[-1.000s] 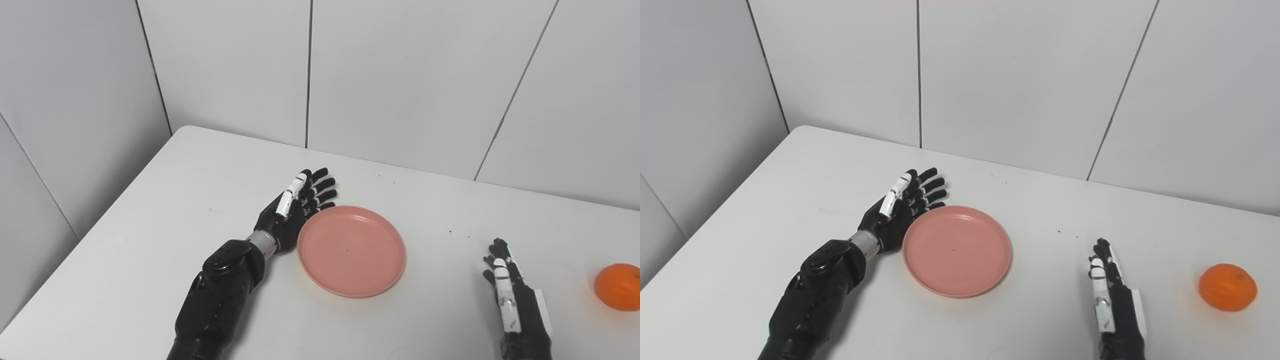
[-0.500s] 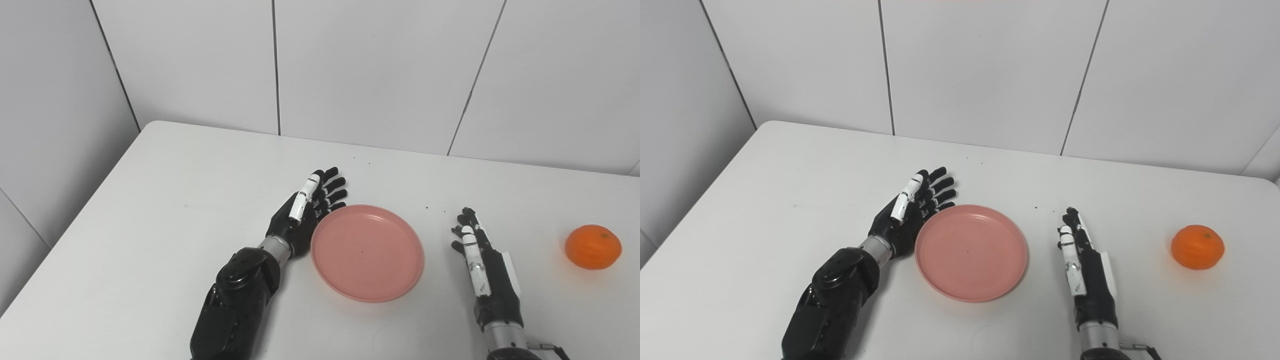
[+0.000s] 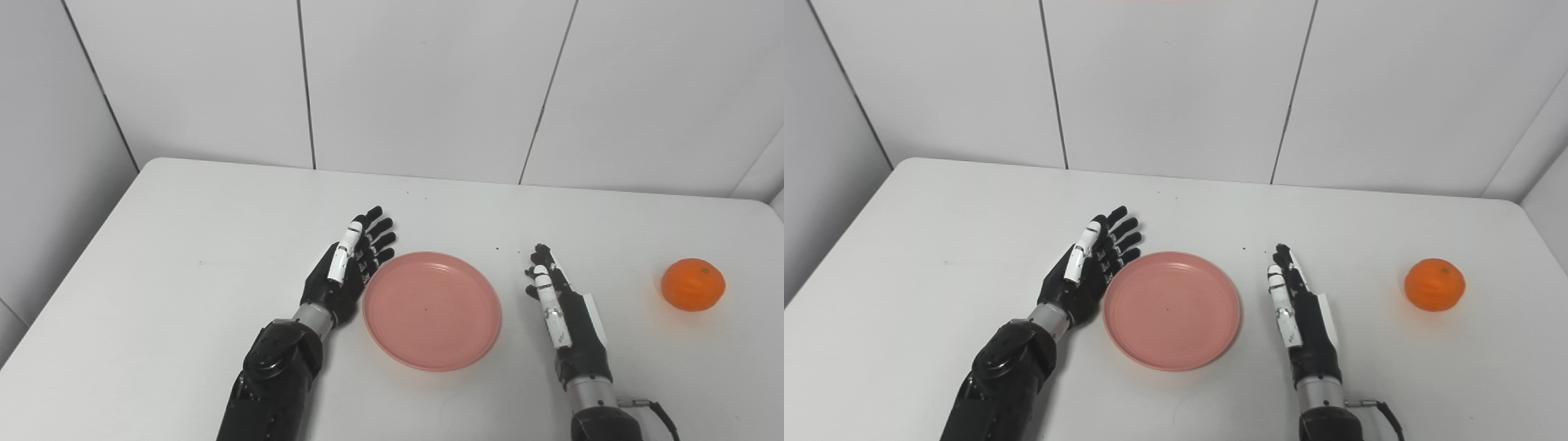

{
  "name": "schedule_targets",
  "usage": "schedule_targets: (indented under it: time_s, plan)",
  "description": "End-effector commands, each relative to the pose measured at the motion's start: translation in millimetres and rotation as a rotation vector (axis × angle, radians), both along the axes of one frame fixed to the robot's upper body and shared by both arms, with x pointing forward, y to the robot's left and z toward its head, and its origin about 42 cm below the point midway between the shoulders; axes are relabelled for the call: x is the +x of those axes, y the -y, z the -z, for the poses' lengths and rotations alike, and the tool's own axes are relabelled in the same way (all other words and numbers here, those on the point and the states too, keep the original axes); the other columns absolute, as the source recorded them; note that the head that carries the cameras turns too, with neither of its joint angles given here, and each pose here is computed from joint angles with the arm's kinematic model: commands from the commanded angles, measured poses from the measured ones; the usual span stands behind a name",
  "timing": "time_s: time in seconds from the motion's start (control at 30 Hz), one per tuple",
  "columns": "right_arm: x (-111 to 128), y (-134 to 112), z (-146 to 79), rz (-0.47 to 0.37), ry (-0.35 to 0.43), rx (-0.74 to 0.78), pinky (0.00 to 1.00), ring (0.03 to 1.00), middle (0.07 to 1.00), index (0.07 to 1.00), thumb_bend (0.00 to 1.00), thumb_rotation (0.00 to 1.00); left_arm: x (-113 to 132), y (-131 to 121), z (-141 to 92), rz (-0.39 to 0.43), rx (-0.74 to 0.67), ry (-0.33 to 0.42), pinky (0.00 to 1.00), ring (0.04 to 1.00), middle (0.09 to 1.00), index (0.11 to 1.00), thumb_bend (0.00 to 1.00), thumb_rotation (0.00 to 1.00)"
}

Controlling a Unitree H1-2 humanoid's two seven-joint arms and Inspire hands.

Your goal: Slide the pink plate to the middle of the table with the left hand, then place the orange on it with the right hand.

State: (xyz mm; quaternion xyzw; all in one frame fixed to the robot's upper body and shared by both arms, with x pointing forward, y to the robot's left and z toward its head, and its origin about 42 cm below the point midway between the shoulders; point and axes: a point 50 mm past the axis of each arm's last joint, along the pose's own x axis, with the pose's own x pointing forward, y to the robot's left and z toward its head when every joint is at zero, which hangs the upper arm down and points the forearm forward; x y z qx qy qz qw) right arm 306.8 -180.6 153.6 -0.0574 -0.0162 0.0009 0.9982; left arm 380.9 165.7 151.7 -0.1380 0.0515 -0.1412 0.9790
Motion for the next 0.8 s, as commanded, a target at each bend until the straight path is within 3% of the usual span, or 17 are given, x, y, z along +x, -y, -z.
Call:
schedule_targets:
  time_s: [0.0,0.27,0.43,0.63,0.77]
  plan:
    - [8,-7,-16,-0.001,0.067,0.007,0.89,0.926,0.942,0.944,0.25,1.00,-2,-12,3,-0.023,0.011,0.017,0.95,0.945,0.952,0.947,0.36,1.00]
    - [10,-10,-20,0.017,0.070,0.022,0.90,0.918,0.933,0.936,0.25,1.00,-8,-23,4,-0.045,0.006,0.036,0.95,0.947,0.954,0.942,0.35,1.00]
    - [10,-11,-35,0.044,0.092,0.046,0.87,0.904,0.924,0.922,0.29,1.00,-8,-28,8,-0.055,-0.002,0.038,0.95,0.940,0.946,0.932,0.35,1.00]
    - [12,-6,-47,0.055,0.120,-0.086,0.86,0.882,0.905,0.903,0.34,1.00,-4,-34,16,-0.058,-0.003,0.054,0.94,0.937,0.945,0.934,0.35,1.00]
    - [11,3,-64,0.078,0.197,-0.223,0.84,0.879,0.895,0.885,0.43,1.00,4,-45,27,-0.059,-0.049,0.039,0.95,0.943,0.947,0.936,0.35,1.00]
